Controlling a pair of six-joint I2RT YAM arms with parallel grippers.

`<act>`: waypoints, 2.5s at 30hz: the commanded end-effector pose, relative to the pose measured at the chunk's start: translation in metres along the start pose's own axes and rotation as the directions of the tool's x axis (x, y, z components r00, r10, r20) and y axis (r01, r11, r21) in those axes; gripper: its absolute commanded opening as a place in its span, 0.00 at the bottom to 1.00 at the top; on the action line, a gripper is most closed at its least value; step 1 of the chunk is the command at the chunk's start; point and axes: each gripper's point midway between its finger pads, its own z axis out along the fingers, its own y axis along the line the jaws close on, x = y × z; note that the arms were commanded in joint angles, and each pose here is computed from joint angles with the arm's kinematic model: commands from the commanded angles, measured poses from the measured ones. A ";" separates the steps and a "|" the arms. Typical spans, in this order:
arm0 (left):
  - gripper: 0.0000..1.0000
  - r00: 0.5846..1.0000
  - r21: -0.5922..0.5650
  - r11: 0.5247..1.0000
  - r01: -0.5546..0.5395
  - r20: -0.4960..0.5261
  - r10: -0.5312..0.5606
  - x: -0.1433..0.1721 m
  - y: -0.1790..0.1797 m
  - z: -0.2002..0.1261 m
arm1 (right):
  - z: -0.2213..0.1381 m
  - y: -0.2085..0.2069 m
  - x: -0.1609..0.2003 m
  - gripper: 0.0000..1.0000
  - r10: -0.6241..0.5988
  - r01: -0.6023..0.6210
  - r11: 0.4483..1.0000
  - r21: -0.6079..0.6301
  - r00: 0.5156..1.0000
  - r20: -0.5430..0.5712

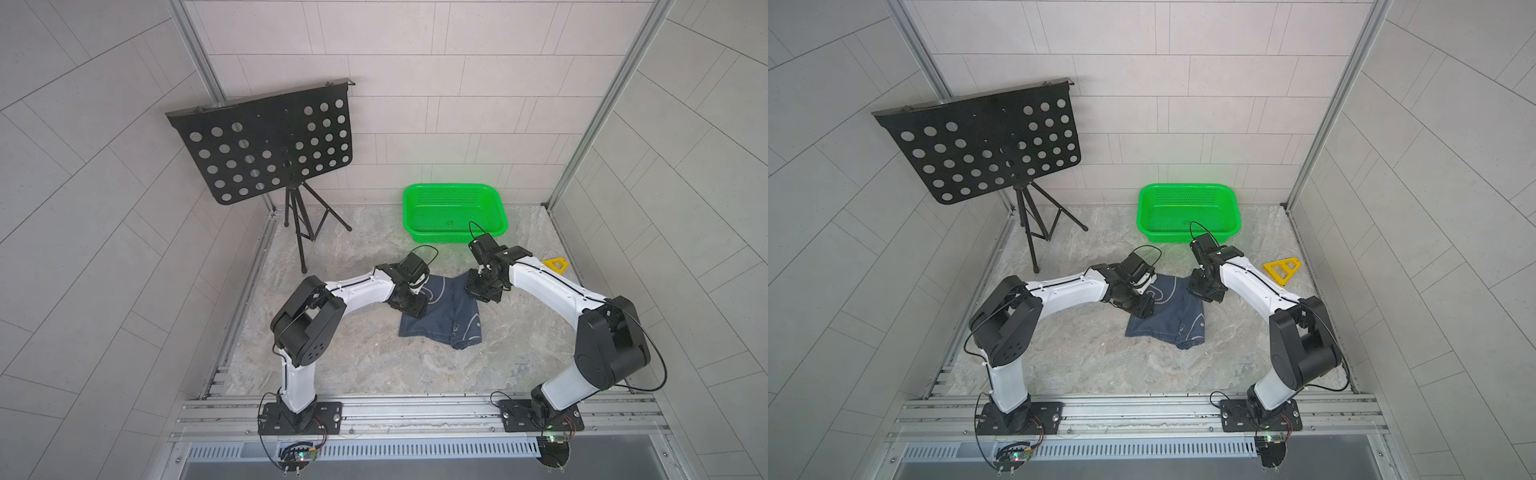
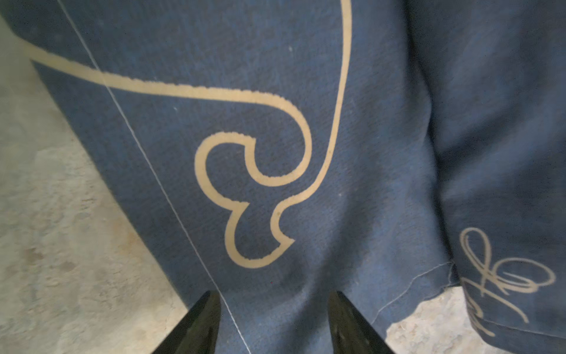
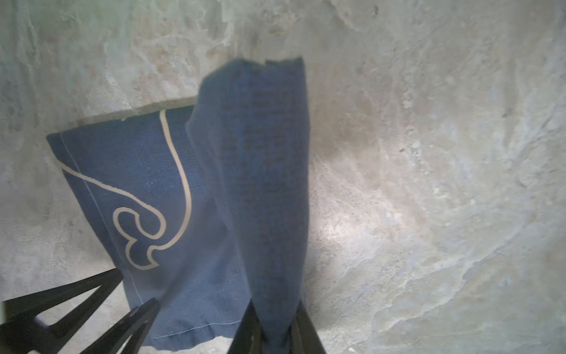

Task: Roll up the pillowcase
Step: Roll the pillowcase at the center of the board.

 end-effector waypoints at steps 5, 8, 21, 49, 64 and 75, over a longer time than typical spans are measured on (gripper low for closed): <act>0.63 1.000 0.027 1.000 0.014 0.015 -0.014 0.003 0.005 0.011 | -0.005 0.022 0.004 0.37 0.026 -0.026 1.000 0.010 1.000 0.010; 0.63 1.000 0.036 0.999 0.013 0.022 -0.014 0.003 0.005 0.009 | 0.000 0.039 0.007 0.38 0.034 -0.034 0.999 -0.037 0.999 -0.004; 0.63 0.997 0.059 0.997 0.051 0.057 -0.054 0.010 0.002 -0.011 | 0.023 0.084 -0.008 0.25 0.075 -0.077 0.984 -0.159 0.997 -0.020; 0.54 0.992 -0.255 0.966 -0.040 -0.122 0.009 0.071 0.054 0.015 | 0.033 0.122 -0.047 0.00 0.203 -0.172 0.928 -0.331 0.977 0.060; 0.54 0.995 -0.221 0.974 -0.048 -0.095 0.028 0.064 0.042 0.003 | 0.062 0.135 -0.044 0.04 0.171 -0.149 0.931 -0.332 0.985 0.037; 0.59 0.999 -0.170 0.984 -0.046 -0.023 0.043 0.035 0.026 -0.032 | 0.072 0.138 -0.006 0.21 -0.037 0.021 0.932 -0.362 0.999 -0.036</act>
